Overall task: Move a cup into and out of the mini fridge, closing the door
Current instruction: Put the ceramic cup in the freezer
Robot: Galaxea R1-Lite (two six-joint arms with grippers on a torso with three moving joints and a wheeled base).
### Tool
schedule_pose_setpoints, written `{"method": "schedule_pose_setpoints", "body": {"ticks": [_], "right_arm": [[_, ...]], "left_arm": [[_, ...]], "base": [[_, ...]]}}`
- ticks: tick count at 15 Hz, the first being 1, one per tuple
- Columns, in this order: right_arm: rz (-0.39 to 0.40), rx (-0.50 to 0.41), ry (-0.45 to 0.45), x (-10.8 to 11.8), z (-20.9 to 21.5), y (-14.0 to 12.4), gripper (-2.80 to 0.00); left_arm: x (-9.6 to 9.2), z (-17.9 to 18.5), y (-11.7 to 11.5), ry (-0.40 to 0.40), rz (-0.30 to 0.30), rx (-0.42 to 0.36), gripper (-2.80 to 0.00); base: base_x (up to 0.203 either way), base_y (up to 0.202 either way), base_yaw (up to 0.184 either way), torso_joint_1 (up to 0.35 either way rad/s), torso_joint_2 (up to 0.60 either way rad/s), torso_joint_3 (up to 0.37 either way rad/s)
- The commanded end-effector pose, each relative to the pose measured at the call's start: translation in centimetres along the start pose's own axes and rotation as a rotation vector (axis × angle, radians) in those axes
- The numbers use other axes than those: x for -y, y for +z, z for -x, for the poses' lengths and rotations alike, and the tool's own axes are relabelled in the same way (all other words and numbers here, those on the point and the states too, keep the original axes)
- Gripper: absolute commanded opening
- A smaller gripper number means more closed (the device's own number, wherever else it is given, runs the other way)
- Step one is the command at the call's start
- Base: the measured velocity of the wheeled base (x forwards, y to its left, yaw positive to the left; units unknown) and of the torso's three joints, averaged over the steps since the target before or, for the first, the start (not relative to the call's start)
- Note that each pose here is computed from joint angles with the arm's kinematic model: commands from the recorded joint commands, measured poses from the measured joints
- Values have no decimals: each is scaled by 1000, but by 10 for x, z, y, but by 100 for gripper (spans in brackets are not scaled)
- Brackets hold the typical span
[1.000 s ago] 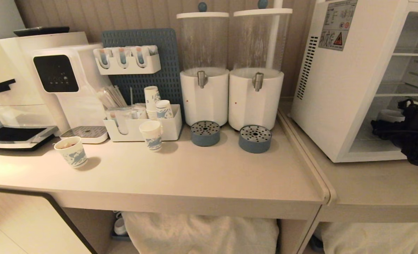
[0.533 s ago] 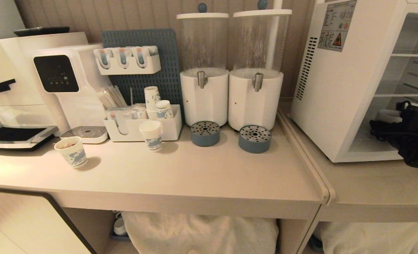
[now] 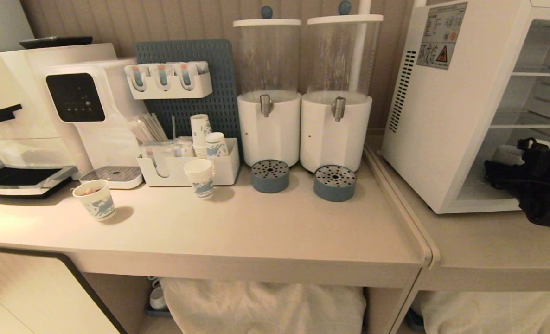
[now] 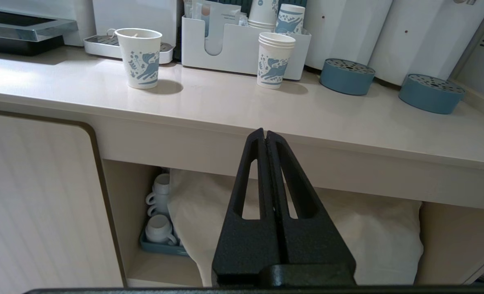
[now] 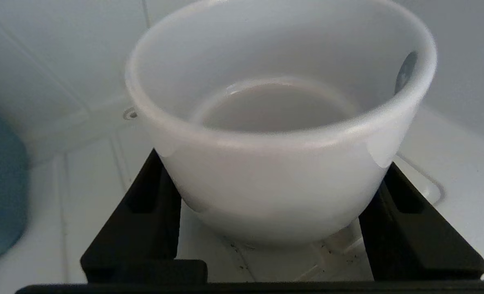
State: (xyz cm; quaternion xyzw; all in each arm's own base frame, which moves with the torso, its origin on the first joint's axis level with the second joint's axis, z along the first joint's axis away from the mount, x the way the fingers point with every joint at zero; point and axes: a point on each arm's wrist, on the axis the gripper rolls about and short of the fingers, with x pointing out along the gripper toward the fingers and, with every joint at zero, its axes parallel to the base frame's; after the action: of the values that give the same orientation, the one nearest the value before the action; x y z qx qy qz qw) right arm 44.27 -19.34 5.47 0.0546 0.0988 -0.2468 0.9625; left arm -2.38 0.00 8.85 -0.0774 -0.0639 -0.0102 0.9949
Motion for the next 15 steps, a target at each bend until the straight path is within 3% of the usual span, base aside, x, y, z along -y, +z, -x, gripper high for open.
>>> {"method": "schedule_pose_setpoints", "body": {"ticks": [1,5,6,7,15], "right_arm": [[1,-28,-21,1,-6,-14,-280],[6,-19,-39,-2,-11,-16,-280],[6,-18,-39,-2,-9,-14,-173],[8,-16,-39,-2,-7,-12,0],[12,-56,31,0,30,-1,0]], "left_arm": [[-2,-2,-11,5,1,-37,-280],[-2,-2,-11,5,1,-35,-280],[-2,-2,-11,5,0,-36,-280],[-2,-2,-11,5,0,-36,-280],[-2,-2,-11,5,0,-35,-280]], "base": [[0,0,0,0,0,0],[0,0,0,0,0,0],[0,0,0,0,0,0],[0,0,0,0,0,0],[0,0,0,0,0,0]]}}
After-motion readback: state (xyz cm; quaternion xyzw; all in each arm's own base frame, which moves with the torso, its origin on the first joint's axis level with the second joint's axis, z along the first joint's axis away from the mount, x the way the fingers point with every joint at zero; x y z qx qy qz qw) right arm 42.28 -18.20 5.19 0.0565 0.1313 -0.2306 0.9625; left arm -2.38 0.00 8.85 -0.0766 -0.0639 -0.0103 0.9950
